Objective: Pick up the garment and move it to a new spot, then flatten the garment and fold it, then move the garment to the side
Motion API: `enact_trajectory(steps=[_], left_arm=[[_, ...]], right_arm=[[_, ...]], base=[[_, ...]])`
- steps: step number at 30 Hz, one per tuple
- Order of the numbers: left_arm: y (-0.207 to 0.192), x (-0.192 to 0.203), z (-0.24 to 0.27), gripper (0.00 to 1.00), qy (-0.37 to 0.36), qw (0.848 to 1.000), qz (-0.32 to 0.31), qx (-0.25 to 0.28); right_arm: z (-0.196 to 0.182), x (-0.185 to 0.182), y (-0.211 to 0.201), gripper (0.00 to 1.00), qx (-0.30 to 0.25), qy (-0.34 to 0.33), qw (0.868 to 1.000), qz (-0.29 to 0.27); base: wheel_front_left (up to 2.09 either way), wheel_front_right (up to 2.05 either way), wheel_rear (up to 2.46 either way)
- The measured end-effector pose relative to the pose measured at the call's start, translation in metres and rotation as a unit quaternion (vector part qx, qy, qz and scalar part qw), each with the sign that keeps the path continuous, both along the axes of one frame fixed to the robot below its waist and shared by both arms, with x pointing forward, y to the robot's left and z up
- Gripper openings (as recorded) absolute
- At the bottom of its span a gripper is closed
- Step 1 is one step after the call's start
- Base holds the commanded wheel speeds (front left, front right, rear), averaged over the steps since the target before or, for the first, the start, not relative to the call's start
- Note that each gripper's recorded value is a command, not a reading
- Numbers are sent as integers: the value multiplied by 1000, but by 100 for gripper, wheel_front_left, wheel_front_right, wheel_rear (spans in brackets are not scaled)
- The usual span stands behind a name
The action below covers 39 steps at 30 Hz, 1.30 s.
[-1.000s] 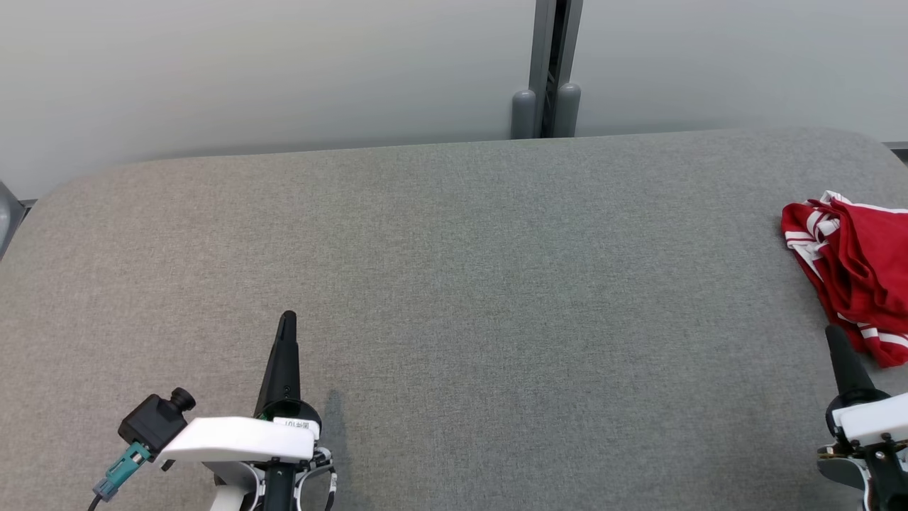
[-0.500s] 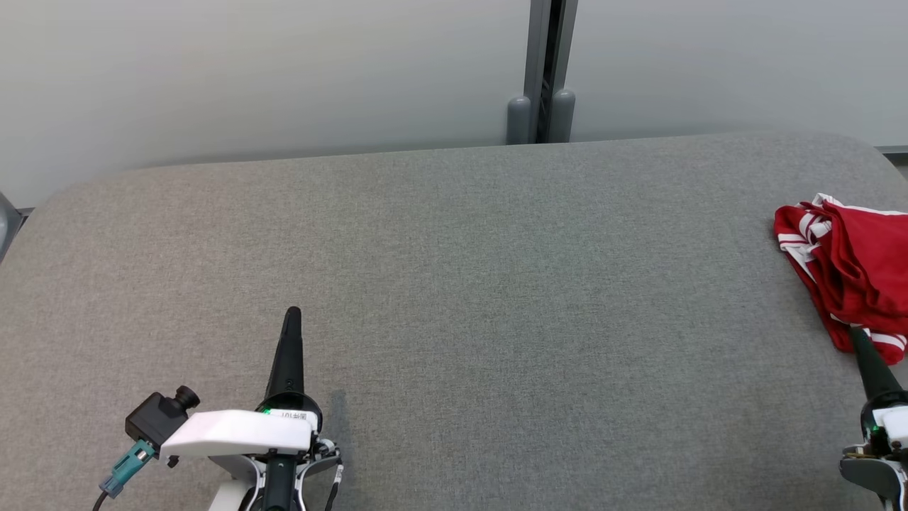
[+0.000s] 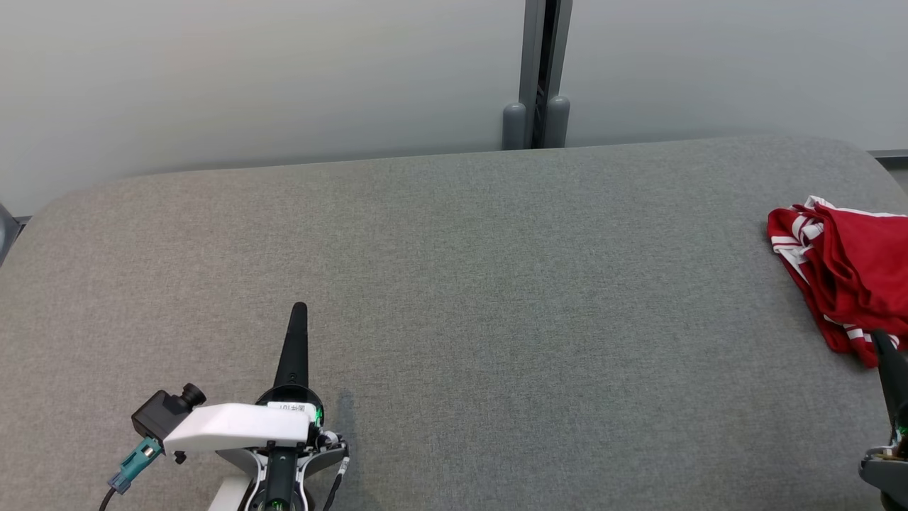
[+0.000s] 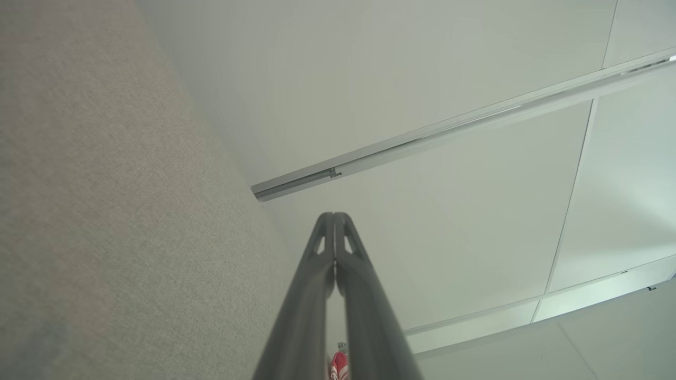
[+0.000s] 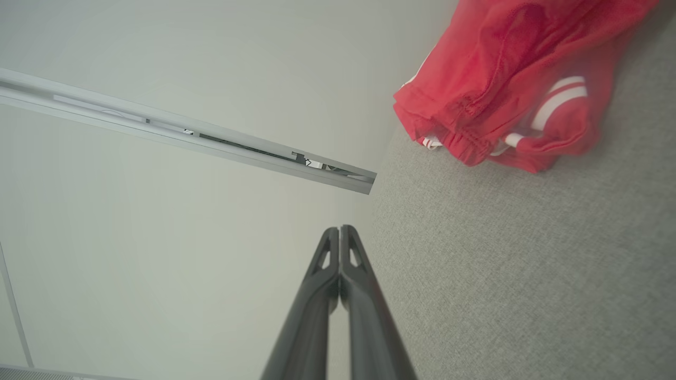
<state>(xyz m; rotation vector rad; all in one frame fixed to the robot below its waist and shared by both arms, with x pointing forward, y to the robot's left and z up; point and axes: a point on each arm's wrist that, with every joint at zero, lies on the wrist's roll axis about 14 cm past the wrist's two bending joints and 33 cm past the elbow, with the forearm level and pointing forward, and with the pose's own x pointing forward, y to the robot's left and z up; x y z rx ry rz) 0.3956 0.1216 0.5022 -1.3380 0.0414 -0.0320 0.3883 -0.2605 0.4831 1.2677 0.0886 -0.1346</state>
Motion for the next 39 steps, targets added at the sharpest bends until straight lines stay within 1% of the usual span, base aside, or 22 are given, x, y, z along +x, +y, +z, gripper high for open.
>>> enact_trajectory(steps=[18, 39], left_arm=[[-8, 2, 5, 0, 4, 998, -8, -55], [-18, 4, 12, 0, 6, 993, -20, -113]], right_arm=[[11, -9, -16, 0, 71, -33, 997, -15], [27, -20, -33, 0, 141, -80, 986, -28]], base=[[0, 0, 0], [0, 0, 0]])
